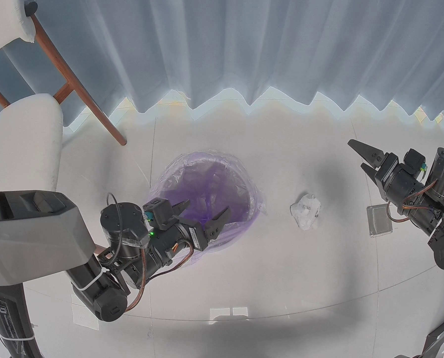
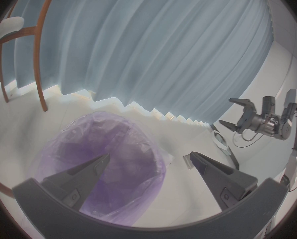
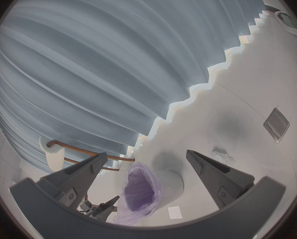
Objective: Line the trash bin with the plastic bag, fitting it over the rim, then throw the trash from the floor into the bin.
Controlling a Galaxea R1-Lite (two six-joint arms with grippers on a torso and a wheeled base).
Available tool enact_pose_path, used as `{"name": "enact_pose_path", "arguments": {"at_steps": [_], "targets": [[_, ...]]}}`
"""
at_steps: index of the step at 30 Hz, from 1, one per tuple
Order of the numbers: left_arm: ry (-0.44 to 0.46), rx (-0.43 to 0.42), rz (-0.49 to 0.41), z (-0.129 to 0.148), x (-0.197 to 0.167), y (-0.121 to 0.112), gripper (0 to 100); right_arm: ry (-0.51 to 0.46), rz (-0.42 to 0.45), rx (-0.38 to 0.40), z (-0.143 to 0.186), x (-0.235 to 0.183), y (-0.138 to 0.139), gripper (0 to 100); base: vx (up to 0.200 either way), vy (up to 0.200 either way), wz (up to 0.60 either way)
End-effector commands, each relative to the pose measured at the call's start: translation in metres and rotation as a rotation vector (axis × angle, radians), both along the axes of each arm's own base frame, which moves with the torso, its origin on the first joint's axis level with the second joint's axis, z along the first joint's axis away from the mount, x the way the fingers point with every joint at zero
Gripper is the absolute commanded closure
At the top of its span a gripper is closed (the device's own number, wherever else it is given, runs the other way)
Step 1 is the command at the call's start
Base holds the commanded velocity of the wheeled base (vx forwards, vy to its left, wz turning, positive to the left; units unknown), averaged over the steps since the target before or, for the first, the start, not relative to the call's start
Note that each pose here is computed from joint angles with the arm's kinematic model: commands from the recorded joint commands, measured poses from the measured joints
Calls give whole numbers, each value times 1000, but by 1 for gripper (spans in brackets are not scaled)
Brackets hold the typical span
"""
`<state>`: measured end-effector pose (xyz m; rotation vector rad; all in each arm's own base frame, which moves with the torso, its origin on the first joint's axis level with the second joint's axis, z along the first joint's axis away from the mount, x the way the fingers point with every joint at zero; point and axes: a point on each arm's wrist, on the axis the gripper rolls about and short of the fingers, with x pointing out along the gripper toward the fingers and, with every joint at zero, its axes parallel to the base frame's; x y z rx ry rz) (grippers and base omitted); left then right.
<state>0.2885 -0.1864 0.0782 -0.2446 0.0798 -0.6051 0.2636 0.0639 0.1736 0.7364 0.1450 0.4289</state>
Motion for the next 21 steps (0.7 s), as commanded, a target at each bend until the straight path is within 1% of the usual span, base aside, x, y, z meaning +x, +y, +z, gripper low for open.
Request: {"name": "enact_pose_path", "arguments": {"at_steps": [1, 5, 7, 10, 15, 18, 19, 21], "targets": [[-46, -12, -97, 17, 2, 4, 0, -3, 4, 0, 0, -2, 1, 0, 0, 0, 0], [0, 74, -140, 5, 8, 15, 0, -2, 9, 0, 0, -2, 2, 0, 0, 0, 0], [3, 89, -193, 1, 13, 25, 0, 1, 11, -1, -1, -2, 2, 0, 0, 0, 0], [-3, 99, -234, 0, 20, 35, 0, 6, 17, -3, -2, -3, 4, 0, 0, 0, 0], [17, 103, -258, -5, 20, 36, 0, 19, 29, -9, -6, -4, 7, 0, 0, 0, 0], [25, 102, -305, -3, 24, 33, 0, 14, 43, -25, -7, -6, 11, 0, 0, 0, 0], [51, 114, -326, -3, 25, 31, 0, 13, 44, -30, -7, -6, 12, 0, 0, 0, 0], [62, 120, -352, 1, 30, 25, 0, 15, 44, -33, -8, -7, 11, 0, 0, 0, 0]]}}
